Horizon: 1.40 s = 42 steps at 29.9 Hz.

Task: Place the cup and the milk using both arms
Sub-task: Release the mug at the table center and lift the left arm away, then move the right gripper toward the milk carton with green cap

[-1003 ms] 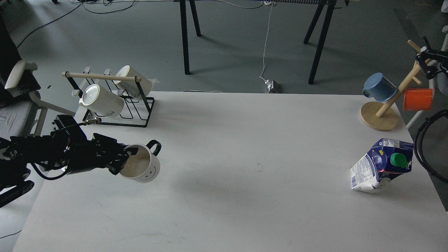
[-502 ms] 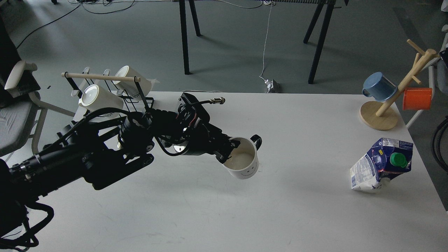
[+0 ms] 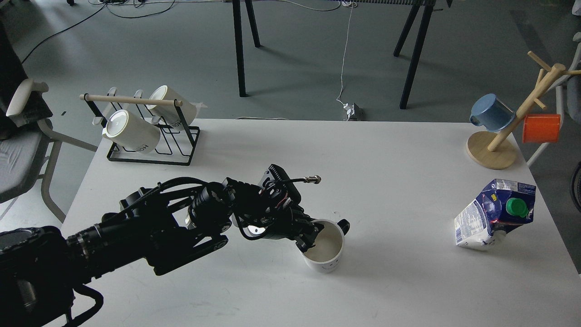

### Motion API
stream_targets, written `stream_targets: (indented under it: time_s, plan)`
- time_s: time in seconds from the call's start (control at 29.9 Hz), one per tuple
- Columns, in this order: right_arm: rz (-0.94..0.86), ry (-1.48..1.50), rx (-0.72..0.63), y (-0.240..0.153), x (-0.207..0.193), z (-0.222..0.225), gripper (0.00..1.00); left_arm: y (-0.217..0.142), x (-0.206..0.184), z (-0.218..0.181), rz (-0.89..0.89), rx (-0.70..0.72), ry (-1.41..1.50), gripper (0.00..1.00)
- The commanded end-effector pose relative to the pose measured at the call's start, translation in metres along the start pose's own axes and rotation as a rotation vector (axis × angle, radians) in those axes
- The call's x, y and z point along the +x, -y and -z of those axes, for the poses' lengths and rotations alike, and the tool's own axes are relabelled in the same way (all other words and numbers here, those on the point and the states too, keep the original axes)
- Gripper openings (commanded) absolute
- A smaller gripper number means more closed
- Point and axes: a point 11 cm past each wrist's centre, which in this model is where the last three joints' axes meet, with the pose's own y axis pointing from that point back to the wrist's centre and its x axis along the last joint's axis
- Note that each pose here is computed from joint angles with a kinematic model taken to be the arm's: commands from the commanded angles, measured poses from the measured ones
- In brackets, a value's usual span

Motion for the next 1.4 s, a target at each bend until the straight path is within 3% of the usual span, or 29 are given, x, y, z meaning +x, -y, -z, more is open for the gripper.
stream_targets:
  time_s: [0.0,0.13,0.23,0.4,0.5,0.7,0.87,1.04,1.2,1.37]
  plan:
    - [0.000,0.001,0.001,0.000,0.000,0.000,0.99,0.001,0.000,0.001,-0.002,0.008,-0.006,0.17]
    - [0.000,0.001,0.002,0.000,0.000,0.000,0.99,0.000,0.002,0.001,-0.011,0.006,-0.004,0.26]
    - [-0.003,-0.001,0.000,-0.001,0.001,0.000,0.99,0.000,0.004,0.002,-0.022,0.001,-0.005,0.57]
    - [-0.005,0.000,-0.005,-0.002,0.002,-0.002,0.99,-0.004,0.012,0.005,-0.094,0.004,0.013,0.79]
    - [-0.011,-0.007,-0.009,-0.005,0.005,0.000,0.99,-0.025,0.022,0.026,-0.165,0.025,-0.037,0.80]
    - [0.027,-0.043,-0.054,-0.017,-0.004,0.005,0.99,-0.113,0.070,0.091,-0.522,0.026,-0.419,0.87]
    - [0.085,-0.060,-0.118,-0.026,-0.021,-0.002,0.99,-0.191,0.100,0.126,-0.843,-0.079,-0.721,0.99]
    - [0.145,-0.010,-0.227,-0.055,-0.037,-0.039,0.99,-0.263,0.119,0.151,-1.138,-0.240,-0.948,0.99]
    - [0.107,0.028,-0.246,-0.090,-0.024,-0.045,0.99,-0.311,0.100,0.191,-1.437,-0.513,-1.343,0.99]
    - [0.027,0.086,-0.226,-0.131,-0.004,-0.041,0.99,-0.336,0.046,0.241,-1.686,-0.651,-1.660,0.99]
